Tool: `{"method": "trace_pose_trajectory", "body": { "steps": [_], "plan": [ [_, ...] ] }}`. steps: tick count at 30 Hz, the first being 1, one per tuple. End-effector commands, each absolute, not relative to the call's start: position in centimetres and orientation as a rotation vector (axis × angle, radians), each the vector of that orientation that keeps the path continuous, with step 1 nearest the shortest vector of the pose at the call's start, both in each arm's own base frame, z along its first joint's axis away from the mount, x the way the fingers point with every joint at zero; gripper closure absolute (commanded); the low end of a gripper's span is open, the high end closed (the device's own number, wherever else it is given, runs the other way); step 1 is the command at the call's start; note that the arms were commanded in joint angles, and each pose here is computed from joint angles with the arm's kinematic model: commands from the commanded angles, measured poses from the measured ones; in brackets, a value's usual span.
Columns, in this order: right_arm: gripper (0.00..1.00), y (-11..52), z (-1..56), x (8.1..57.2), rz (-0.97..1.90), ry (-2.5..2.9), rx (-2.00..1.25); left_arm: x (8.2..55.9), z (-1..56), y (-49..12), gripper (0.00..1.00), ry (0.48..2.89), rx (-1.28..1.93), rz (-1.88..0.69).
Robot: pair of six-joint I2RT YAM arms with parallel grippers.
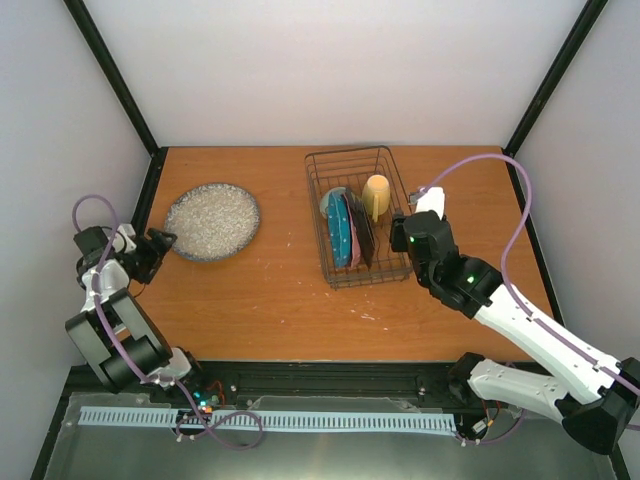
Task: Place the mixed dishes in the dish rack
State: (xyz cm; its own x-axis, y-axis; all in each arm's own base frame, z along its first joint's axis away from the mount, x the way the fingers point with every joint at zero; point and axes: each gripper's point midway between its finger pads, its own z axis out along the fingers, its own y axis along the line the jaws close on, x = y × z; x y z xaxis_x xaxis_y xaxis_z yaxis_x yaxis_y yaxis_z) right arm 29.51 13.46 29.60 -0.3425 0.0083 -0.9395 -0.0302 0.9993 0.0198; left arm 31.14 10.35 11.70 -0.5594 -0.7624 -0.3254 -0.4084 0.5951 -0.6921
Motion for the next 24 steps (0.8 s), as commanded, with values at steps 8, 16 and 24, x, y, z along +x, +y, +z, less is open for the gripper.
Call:
{"method": "trace_pose_trajectory", "body": {
  "steps": [8, 16, 24],
  "plan": [
    [0.72, 20.4, 27.3, 30.4, 0.285, 2.046, -0.299, 31.3, 11.6, 9.8, 0.07, 2.184, -0.895, -0.793],
    [0.79, 24.0, 24.7, 31.3, 0.370, 2.126, -0.396, 31.2, 10.9, 9.6, 0.07, 2.186, -0.888, -0.805],
    [0.88, 26.9, 24.0, 32.0, 0.446, 2.158, -0.490, 31.3, 10.5, 9.3, 0.08, 2.174, -0.883, -0.836]
  ]
}}
